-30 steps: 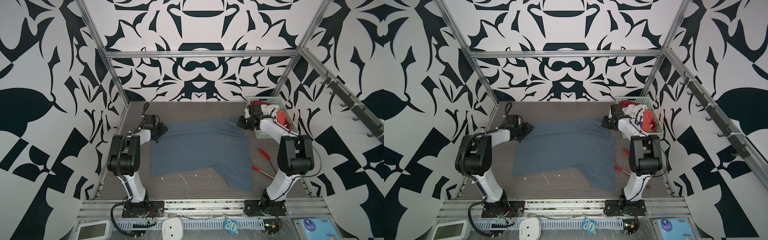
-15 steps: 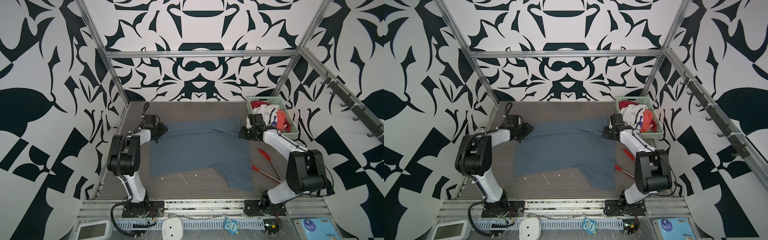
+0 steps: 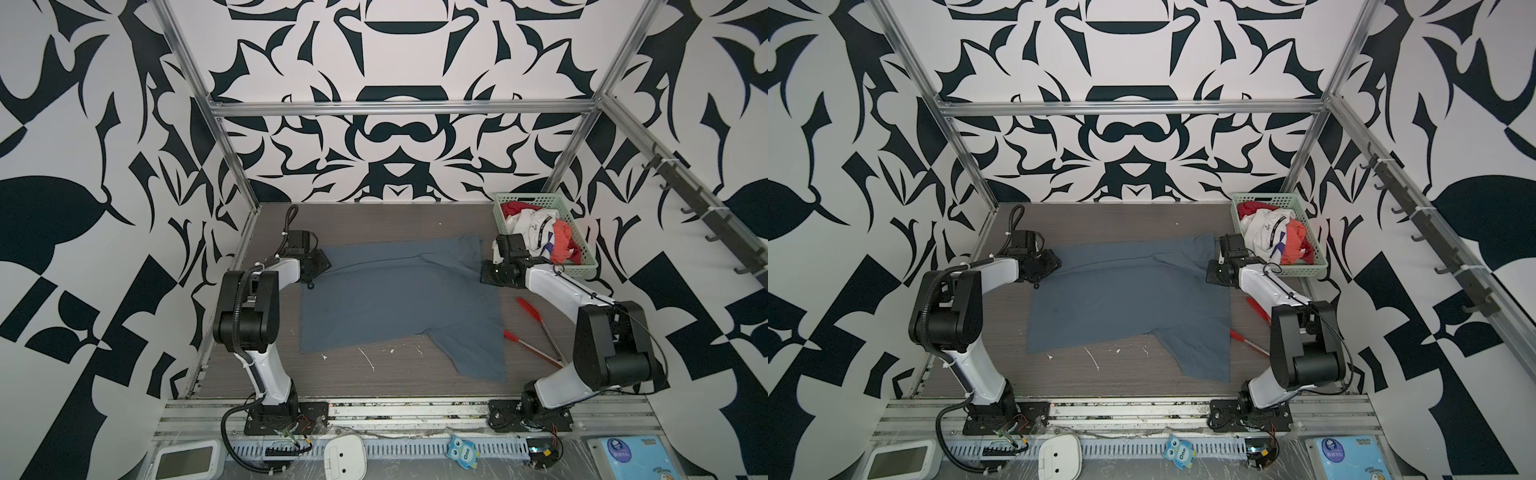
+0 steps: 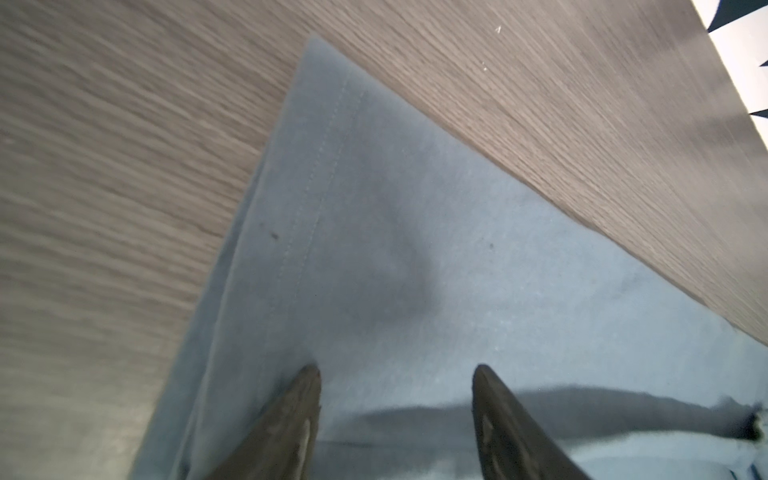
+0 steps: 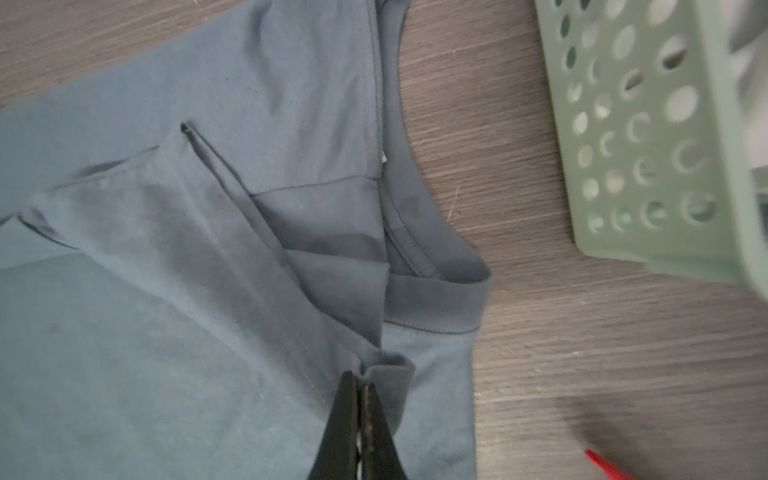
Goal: Fold and stack the t-shirts
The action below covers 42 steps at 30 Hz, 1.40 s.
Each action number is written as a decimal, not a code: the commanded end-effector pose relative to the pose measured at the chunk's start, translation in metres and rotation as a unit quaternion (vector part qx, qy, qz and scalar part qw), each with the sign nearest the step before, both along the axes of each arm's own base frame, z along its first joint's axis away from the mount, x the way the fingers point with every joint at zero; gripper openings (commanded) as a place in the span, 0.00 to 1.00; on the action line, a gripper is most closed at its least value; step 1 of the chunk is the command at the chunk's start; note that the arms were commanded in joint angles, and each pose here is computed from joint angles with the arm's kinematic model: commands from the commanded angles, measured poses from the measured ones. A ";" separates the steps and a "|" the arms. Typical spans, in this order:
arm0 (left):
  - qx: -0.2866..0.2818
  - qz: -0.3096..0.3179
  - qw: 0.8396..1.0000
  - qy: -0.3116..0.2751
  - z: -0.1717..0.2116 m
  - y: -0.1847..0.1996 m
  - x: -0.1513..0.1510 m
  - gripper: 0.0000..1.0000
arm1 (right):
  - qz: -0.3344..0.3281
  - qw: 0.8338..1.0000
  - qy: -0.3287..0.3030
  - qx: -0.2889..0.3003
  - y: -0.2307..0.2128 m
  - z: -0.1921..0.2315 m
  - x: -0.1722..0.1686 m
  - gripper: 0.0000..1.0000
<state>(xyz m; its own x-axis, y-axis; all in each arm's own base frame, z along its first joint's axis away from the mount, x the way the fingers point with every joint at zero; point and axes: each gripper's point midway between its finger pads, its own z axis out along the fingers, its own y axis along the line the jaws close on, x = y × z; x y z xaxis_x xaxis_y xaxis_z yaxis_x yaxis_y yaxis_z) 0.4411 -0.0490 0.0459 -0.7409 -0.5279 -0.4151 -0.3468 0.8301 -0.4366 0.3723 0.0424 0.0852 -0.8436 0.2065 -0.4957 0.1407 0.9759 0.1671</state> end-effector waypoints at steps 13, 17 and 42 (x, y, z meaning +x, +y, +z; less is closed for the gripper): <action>-0.090 0.007 0.995 -0.036 0.033 -0.022 0.016 0.61 | 0.002 1.000 0.004 -0.025 -0.008 -0.015 -0.012 0.00; -0.090 -0.001 0.995 -0.043 0.039 -0.024 0.016 0.61 | -0.005 1.000 0.004 -0.020 -0.009 -0.015 -0.018 0.00; -0.089 -0.008 0.995 -0.042 0.039 -0.033 0.009 0.61 | 0.060 0.988 -0.044 0.133 0.079 0.018 0.063 0.43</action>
<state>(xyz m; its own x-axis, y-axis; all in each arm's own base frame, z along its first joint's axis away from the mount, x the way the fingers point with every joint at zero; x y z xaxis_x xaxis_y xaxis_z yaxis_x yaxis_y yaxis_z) 0.4545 -0.0821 0.0810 -0.7233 -0.5798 -0.3751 -0.2867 0.7463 -0.6007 0.4183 0.0948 0.0981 -0.8225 0.2539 -0.5090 0.0695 0.9330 0.3532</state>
